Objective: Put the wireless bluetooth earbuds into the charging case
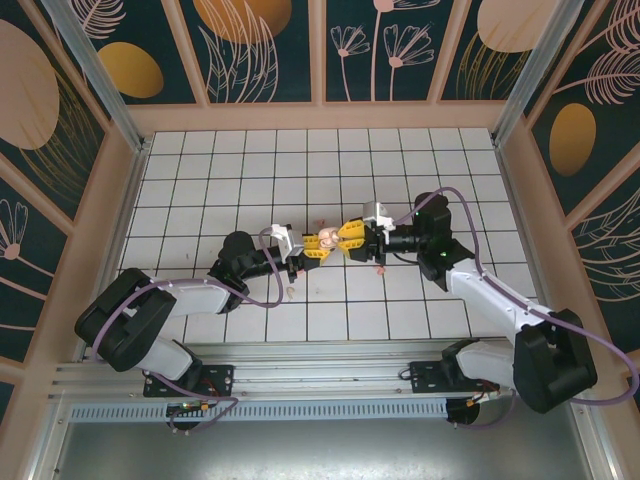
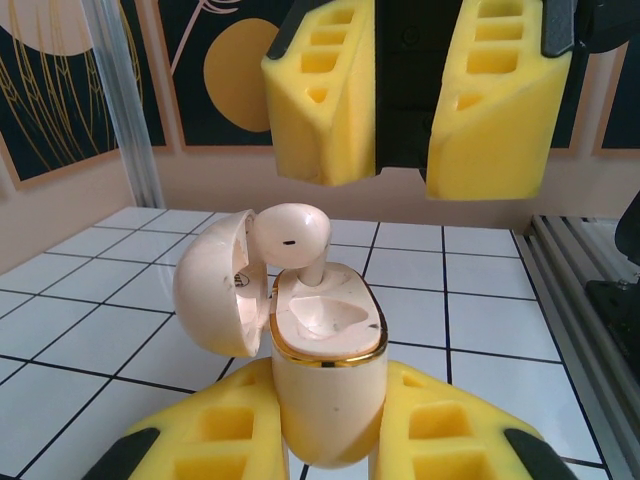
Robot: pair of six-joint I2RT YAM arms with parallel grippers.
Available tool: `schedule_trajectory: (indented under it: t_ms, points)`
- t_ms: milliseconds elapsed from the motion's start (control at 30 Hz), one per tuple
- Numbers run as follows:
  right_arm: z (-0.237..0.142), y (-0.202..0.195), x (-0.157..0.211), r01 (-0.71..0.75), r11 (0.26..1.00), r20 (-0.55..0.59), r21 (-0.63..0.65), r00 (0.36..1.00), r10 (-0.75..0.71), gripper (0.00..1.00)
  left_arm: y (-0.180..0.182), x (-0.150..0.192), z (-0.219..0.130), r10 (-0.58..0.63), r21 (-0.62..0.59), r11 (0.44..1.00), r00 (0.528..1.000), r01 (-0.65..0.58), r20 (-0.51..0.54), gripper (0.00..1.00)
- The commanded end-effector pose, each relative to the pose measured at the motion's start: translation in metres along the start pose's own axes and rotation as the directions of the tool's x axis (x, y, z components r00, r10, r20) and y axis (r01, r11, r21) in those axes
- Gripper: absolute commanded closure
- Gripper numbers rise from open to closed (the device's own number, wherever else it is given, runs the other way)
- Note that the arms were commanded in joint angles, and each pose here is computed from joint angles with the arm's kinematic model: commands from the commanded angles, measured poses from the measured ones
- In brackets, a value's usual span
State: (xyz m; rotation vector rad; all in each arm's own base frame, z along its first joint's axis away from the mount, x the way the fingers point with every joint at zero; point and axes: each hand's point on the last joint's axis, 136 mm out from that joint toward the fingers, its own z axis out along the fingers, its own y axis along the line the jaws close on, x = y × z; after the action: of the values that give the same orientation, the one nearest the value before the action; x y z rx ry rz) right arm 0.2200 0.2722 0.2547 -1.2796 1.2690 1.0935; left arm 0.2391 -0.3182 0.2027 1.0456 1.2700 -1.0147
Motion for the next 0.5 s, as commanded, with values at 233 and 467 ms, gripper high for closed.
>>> schedule_trajectory:
  t_ms: [233, 467]
  points:
    - [0.004, -0.005, -0.005, 0.033, 0.999, 0.001, -0.018, 0.999, -0.033, 0.72, -0.004, -0.019, 0.002, 0.052, 0.024, 0.998, 0.998, -0.053, 0.041, 0.84]
    - [0.005, -0.008, 0.000, 0.024, 1.000, -0.017, -0.018, 1.000, -0.025, 0.74, -0.005, -0.020, 0.002, 0.052, 0.027, 0.998, 0.998, -0.054, 0.039, 0.84]
